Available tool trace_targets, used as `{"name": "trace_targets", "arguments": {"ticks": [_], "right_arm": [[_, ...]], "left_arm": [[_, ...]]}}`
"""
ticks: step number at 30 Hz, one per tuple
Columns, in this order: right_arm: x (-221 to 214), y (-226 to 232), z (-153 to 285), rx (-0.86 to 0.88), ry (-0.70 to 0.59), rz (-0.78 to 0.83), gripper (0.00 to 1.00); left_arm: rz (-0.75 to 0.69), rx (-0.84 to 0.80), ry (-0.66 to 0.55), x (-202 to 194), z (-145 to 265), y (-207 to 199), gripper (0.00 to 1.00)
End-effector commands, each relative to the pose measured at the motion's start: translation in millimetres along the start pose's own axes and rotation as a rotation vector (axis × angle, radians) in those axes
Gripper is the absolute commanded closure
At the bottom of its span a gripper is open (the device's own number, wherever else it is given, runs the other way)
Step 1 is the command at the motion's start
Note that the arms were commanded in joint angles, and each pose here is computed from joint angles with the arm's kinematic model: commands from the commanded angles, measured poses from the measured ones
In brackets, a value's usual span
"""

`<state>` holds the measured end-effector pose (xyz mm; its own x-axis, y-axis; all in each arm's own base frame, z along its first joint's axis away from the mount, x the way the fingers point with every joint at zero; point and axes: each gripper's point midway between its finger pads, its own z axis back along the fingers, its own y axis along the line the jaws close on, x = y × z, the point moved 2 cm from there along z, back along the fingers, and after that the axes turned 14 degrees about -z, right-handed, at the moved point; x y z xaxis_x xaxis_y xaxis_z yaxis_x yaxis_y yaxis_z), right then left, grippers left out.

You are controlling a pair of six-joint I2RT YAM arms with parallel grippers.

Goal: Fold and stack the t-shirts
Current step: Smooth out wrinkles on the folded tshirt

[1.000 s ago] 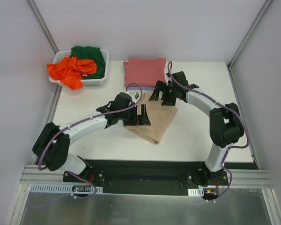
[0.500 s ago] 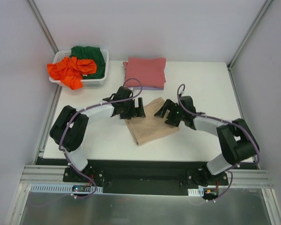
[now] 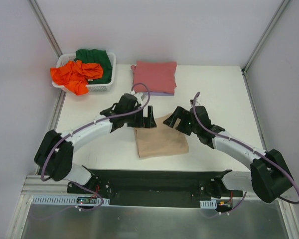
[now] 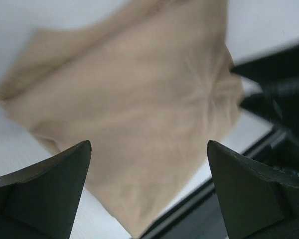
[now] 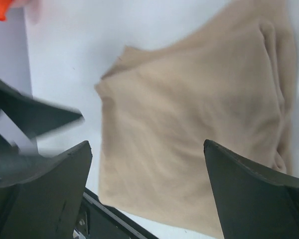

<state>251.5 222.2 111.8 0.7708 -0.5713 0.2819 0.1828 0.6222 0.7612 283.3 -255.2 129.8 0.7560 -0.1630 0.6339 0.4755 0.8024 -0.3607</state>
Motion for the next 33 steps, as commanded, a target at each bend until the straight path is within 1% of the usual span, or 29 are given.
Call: {"name": "trace_targets", "arguments": {"ticks": [1,3,5,9,14,18,21,23,25,27,31,33], "right_arm": [[30,43,-9,0.082,-0.023,0.08,0.04],[36,42,-23,0.062,-0.007,0.071,0.04],[42,36,-39,0.031,0.006,0.056,0.04],[48,13,-70,-0.023,0.058,-0.004,0.04],[59,-15,-95,-0.09,0.065,-0.06,0.04],[62,-14,-98,-0.083,0.072,-0.052,0.04],[68,8,-85,-0.023,0.064,-0.006,0.04],[72,22,-70,-0.001,0.061,0.038,0.04],[79,35,-50,0.004,0.027,0.087,0.04],[87,40,-28,-0.007,-0.034,0.134,0.04],[87,14,13,-0.126,-0.116,0.197,0.04],[77,-6,24,-0.17,-0.102,0.203,0.04]], "left_arm": [[-0.055,-0.158,0.038,-47,24,-61,0.01],[-0.077,-0.221,0.064,-69,26,-78,0.01],[-0.06,-0.24,0.104,-89,23,-80,0.01],[-0.02,-0.178,0.175,-118,13,-62,0.01],[0.006,-0.126,0.272,-150,2,-45,0.01],[0.003,-0.079,0.277,-155,7,-36,0.01],[-0.022,-0.09,0.22,-137,16,-42,0.01],[-0.045,-0.103,0.143,-114,27,-50,0.01],[-0.056,-0.074,0.071,-96,38,-51,0.01],[-0.049,-0.009,0.014,-83,47,-43,0.01],[0.072,0.131,-0.017,-74,57,-12,0.01],[0.161,0.165,-0.009,-76,55,4,0.01]]}}
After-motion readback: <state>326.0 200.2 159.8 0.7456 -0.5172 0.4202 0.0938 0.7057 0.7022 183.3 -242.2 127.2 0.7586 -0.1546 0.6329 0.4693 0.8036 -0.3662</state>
